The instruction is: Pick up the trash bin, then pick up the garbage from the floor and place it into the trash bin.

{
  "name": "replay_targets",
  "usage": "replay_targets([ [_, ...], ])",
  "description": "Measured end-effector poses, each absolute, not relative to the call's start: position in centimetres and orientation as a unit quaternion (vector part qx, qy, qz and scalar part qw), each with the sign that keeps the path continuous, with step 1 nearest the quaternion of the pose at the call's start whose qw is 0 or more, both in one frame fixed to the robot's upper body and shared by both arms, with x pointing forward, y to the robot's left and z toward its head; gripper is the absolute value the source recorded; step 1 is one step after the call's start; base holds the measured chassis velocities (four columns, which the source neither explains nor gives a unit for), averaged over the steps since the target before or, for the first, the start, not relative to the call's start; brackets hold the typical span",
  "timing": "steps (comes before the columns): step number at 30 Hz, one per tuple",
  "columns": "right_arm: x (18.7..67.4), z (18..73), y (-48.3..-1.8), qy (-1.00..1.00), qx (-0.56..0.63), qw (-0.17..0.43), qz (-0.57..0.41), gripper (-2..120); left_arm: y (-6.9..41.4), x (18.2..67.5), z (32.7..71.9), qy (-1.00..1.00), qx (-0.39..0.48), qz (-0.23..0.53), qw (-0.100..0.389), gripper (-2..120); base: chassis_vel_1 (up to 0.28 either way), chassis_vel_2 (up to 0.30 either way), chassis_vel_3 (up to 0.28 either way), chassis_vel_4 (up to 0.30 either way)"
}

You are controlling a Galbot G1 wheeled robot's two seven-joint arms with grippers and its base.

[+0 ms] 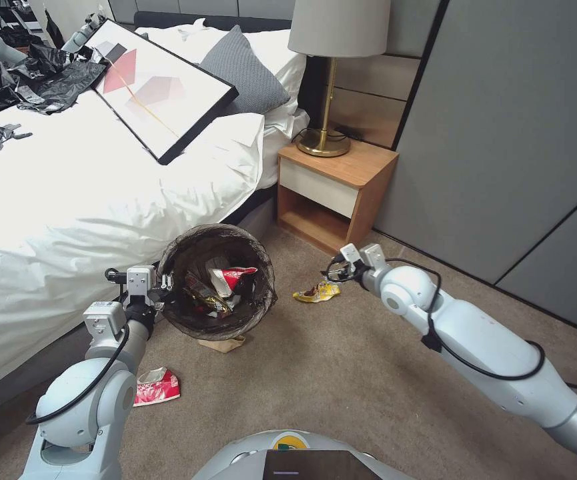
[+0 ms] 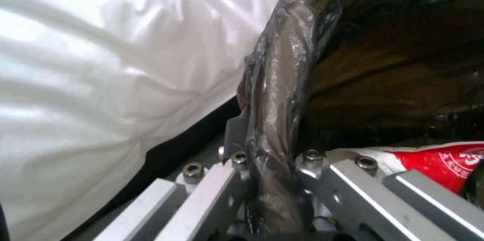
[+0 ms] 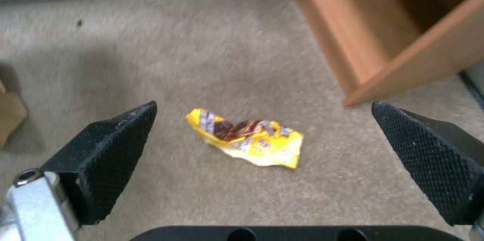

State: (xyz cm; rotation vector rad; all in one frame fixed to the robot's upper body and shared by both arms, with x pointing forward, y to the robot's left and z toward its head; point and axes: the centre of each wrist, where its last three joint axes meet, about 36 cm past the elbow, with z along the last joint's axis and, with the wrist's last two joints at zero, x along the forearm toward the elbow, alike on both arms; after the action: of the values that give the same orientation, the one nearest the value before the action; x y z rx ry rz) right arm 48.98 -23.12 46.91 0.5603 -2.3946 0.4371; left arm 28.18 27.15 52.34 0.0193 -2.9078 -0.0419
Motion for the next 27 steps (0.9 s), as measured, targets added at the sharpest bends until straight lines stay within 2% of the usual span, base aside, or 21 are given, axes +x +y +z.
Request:
replay_targets([
  [18, 54.9, 39.3, -22.8, -0.867, 0.247, 0.358, 0.244, 100, 26.9, 28.1, 51.9, -0.993, 0.014, -0.008, 0.119, 0, 0.000, 0.000, 0.000, 0.000],
  [27, 58.2, 37.9, -22.5, -0.856, 0.247, 0.365, 0.270, 100, 27.0, 28.1, 51.9, -0.993, 0.016, -0.008, 0.117, 0, 0.000, 0.000, 0.000, 0.000],
])
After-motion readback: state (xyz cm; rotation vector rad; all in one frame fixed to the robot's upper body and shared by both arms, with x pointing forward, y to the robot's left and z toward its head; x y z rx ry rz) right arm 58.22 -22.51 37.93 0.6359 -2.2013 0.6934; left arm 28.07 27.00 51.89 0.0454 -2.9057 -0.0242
